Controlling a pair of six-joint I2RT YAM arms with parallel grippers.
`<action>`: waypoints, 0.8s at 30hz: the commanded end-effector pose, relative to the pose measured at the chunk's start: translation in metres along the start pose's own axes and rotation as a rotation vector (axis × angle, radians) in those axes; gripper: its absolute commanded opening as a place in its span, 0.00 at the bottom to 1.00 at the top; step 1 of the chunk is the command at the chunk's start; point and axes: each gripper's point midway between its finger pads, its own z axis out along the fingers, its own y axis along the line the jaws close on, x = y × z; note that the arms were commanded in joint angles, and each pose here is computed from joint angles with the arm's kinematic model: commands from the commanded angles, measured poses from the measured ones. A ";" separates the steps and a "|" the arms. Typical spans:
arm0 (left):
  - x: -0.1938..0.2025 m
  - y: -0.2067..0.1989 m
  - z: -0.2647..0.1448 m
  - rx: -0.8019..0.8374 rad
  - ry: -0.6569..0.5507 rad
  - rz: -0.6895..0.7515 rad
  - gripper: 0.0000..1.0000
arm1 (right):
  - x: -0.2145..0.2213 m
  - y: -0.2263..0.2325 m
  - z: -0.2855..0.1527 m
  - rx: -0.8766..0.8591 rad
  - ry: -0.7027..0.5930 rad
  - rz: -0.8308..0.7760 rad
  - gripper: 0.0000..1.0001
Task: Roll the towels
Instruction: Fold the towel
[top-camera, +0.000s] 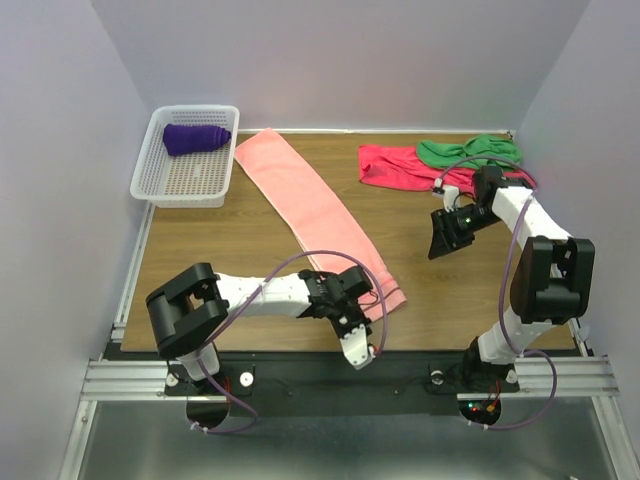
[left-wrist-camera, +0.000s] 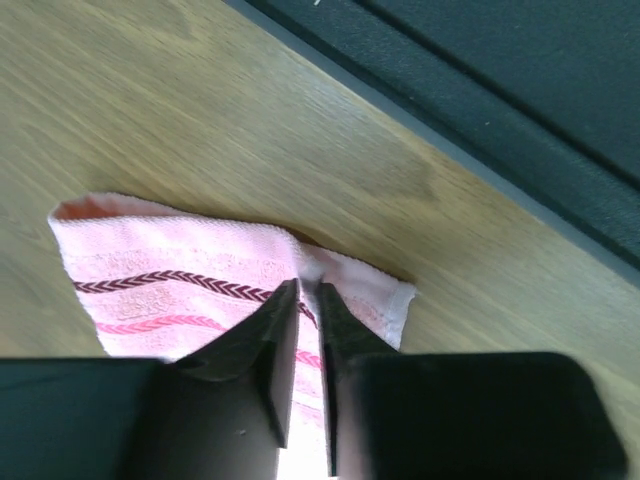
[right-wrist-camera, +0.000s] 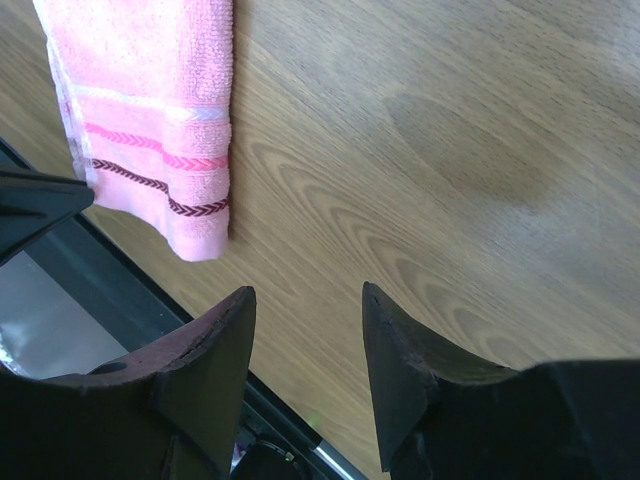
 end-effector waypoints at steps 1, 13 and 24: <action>-0.008 0.013 -0.001 -0.012 -0.027 0.031 0.20 | 0.001 0.000 -0.006 0.014 -0.012 -0.021 0.52; -0.009 0.014 -0.014 0.002 -0.014 0.003 0.00 | 0.005 -0.002 -0.008 0.021 -0.016 -0.026 0.51; -0.016 0.004 -0.040 0.018 -0.007 -0.023 0.00 | 0.005 -0.001 -0.008 0.014 -0.022 -0.029 0.50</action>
